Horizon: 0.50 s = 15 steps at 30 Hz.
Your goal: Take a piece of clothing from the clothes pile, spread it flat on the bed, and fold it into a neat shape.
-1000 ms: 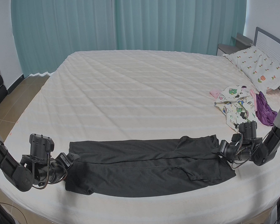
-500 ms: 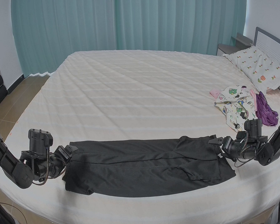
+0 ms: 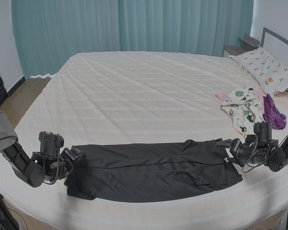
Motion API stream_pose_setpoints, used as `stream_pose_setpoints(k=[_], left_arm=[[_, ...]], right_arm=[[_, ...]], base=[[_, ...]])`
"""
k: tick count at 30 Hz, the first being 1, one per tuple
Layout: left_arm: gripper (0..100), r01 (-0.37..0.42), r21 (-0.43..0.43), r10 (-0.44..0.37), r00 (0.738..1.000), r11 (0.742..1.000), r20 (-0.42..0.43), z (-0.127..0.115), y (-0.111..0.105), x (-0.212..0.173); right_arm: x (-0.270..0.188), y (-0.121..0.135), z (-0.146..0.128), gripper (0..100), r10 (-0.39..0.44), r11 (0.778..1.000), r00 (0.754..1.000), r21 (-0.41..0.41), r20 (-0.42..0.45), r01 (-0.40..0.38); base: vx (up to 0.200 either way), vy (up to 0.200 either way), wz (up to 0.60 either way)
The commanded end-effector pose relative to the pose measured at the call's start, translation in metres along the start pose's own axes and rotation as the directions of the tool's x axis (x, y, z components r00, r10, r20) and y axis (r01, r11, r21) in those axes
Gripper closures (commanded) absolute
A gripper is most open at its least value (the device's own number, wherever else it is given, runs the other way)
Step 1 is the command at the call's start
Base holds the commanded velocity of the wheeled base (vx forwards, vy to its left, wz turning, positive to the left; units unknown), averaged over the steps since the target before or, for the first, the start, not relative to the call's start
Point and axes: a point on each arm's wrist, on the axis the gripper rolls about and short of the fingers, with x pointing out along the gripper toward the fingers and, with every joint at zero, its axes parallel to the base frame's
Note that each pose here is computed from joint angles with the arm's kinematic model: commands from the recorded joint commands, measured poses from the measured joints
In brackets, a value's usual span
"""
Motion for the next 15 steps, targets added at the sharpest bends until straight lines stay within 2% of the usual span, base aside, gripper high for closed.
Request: stream_pose_setpoints(k=[1,4,7,11,15], left_arm=[[100,-0.046,-0.004,0.046,0.999,0.999,0.018,0.0,0.002,0.017],[100,-0.057,-0.021,0.059,0.997,0.998,0.058,0.001,0.001,0.017],[100,-0.056,-0.025,0.057,0.997,0.998,0.06,0.001,0.001,0.017],[100,-0.045,-0.033,0.047,0.996,0.998,0.076,0.004,0.0,0.011],[100,-0.022,-0.063,0.027,0.996,0.998,0.089,0.006,-0.004,0.007]], right_arm=[[-0.005,0.004,-0.005,0,0.011,1.0,1.0,-0.011,-0.008,-0.011],[-0.009,0.007,-0.012,0,0.012,1.0,1.0,-0.018,-0.024,-0.012],[-0.009,0.007,-0.012,0,0.007,1.0,1.0,-0.018,-0.026,-0.008],[-0.003,0.004,-0.016,0,-0.066,0.998,0.998,-0.021,0.009,0.066],[0.004,0.004,-0.021,0,-0.08,0.996,0.997,-0.028,0.002,0.081]], base=[[0.0,0.0,0.0],[0.0,0.0,0.0],[0.0,0.0,0.0],[0.0,0.0,0.0],[0.0,0.0,0.0]])
